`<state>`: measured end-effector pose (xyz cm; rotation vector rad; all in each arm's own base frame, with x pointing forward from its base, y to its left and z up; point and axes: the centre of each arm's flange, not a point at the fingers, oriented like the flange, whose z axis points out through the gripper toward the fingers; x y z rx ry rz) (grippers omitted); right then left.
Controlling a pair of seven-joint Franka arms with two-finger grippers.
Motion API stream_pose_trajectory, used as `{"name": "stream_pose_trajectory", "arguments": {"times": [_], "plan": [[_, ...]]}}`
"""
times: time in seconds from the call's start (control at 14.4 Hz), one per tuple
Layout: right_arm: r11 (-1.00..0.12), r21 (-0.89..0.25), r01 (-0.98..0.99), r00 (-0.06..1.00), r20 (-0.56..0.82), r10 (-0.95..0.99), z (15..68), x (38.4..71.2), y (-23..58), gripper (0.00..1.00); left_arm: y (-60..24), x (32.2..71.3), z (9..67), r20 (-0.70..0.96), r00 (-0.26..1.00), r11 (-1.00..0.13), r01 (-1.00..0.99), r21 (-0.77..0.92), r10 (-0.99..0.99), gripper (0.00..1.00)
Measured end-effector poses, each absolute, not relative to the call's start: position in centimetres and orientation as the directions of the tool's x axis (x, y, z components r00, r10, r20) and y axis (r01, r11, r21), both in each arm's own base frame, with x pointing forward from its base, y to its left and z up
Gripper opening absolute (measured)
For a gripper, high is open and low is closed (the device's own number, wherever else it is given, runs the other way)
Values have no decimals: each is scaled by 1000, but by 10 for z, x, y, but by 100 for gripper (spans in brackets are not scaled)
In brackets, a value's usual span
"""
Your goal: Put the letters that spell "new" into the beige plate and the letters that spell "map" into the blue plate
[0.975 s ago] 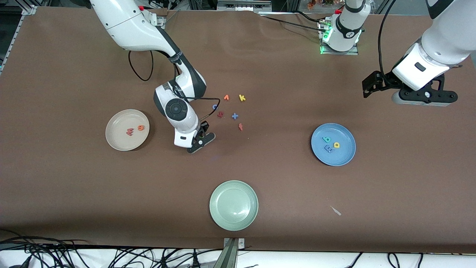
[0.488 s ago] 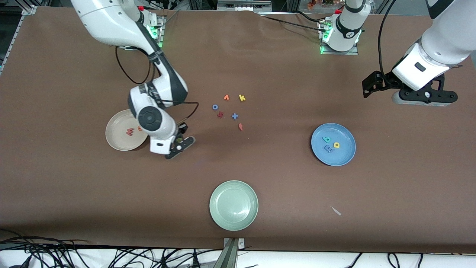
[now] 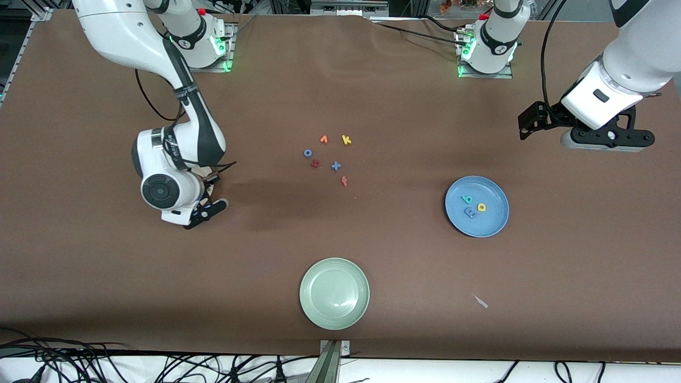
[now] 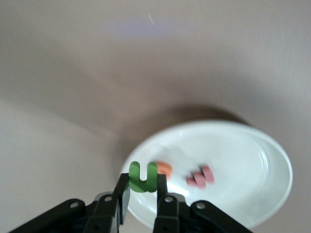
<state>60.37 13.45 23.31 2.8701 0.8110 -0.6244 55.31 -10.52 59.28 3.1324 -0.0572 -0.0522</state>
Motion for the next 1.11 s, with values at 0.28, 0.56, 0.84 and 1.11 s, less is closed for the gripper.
{"name": "stream_pose_trajectory", "arguments": {"times": [0.28, 0.56, 0.84, 1.11], "plan": [[-880, -15, 474, 780, -457, 428, 226, 601, 102, 32, -105, 553, 593, -33, 999, -999, -36, 9, -37, 100], [-886, -13, 464, 787, -451, 420, 229, 608, 97, 73, -105, 553, 593, -33, 999, -999, -36, 9, -37, 100], [-893, -55, 446, 775, -476, 416, 293, 626, 116, 100, -105, 553, 593, -33, 999, -999, -36, 9, -37, 100], [-899, -93, 429, 770, -483, 417, 365, 629, 124, 100, -105, 553, 593, -33, 999, -999, -36, 9, -37, 100]]}}
